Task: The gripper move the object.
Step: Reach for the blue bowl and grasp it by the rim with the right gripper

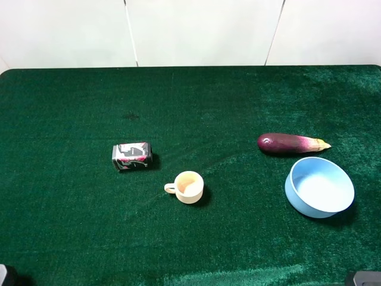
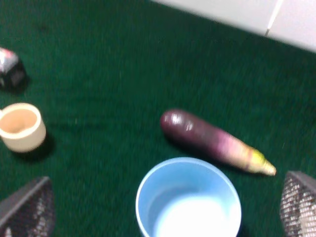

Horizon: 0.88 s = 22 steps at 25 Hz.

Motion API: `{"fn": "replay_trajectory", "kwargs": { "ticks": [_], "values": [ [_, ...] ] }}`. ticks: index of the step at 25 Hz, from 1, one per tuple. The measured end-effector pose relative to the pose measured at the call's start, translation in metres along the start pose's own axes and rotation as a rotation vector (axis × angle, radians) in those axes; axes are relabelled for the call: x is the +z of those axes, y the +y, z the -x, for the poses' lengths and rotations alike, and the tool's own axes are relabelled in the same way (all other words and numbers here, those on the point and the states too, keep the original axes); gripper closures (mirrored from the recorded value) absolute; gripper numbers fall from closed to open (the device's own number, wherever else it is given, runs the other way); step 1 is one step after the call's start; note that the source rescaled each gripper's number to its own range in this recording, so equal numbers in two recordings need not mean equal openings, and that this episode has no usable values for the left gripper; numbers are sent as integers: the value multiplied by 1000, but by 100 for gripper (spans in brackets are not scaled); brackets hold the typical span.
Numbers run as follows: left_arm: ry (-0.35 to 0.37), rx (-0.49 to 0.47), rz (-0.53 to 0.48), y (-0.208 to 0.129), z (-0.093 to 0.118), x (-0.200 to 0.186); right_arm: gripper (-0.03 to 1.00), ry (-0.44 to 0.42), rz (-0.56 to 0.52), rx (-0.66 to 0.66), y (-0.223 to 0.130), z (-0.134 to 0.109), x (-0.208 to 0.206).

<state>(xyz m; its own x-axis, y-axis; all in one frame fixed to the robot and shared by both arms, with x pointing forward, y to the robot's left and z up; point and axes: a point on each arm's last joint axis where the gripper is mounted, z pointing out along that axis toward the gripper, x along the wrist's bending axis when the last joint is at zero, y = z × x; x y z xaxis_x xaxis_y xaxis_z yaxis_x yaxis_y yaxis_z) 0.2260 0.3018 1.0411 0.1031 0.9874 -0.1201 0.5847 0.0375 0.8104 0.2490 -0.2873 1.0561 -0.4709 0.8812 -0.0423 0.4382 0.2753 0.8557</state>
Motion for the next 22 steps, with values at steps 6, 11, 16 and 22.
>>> {"fn": "replay_trajectory", "kwargs": {
  "ticks": [6,11,16,22],
  "values": [
    [0,0,0,0,0,0,-3,17,-202,19,18,4,35],
    [0,0,0,0,0,0,-3,24,-335,35,30,9,73],
    [0,0,0,0,0,0,-3,31,-472,48,31,12,113],
    [0,0,0,0,0,0,-3,39,-633,65,21,14,152]
  ]
}}
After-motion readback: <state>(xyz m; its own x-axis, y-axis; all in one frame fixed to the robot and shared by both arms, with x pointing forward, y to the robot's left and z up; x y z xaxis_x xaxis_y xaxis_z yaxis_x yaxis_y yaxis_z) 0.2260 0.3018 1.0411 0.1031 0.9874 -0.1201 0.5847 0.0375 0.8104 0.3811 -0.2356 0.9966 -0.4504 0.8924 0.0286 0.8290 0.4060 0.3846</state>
